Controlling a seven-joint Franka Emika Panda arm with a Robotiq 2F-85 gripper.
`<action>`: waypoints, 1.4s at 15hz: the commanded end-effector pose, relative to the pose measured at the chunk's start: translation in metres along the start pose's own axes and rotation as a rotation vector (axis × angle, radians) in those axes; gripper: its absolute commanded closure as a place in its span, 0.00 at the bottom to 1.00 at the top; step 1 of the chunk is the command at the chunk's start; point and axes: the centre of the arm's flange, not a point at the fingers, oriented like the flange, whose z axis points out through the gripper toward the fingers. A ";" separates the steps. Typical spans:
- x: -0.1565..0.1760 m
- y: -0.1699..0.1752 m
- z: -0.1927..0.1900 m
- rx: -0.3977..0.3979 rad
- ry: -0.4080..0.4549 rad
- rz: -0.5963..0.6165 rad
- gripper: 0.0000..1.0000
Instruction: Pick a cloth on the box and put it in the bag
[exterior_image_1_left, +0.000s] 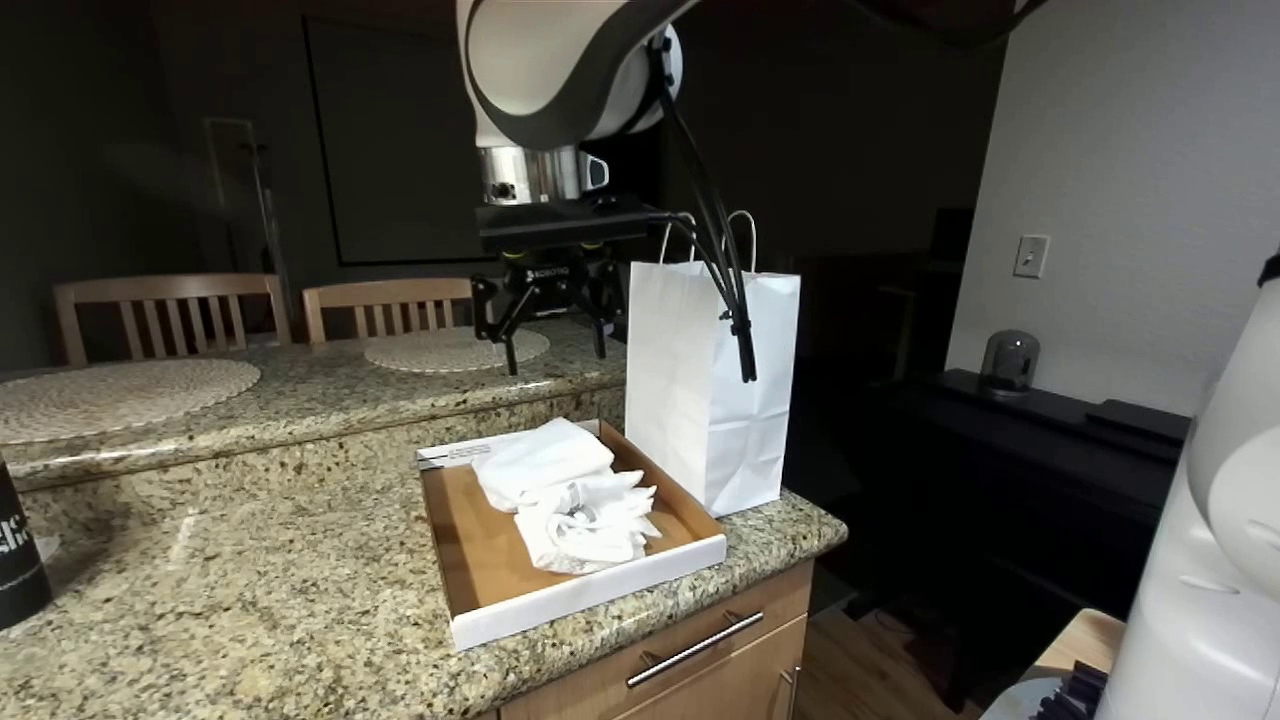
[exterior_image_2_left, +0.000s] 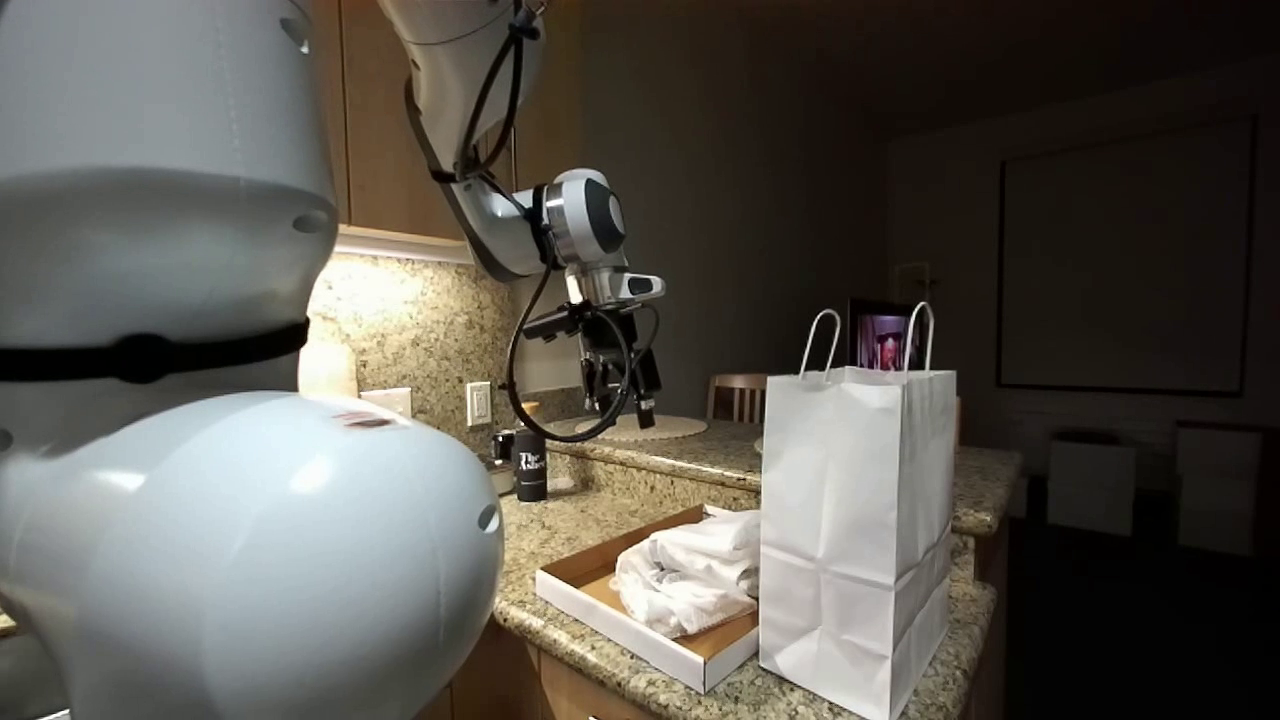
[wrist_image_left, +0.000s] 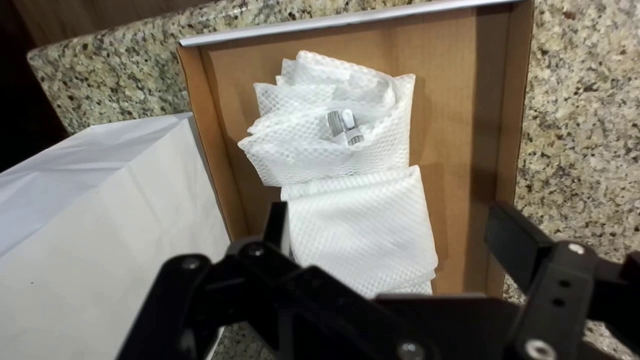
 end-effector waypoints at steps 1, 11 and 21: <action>0.022 -0.017 0.021 -0.025 -0.040 -0.022 0.00; 0.083 -0.098 0.124 -0.230 -0.314 -0.127 0.00; 0.115 -0.123 0.218 -0.489 -0.515 -0.071 0.00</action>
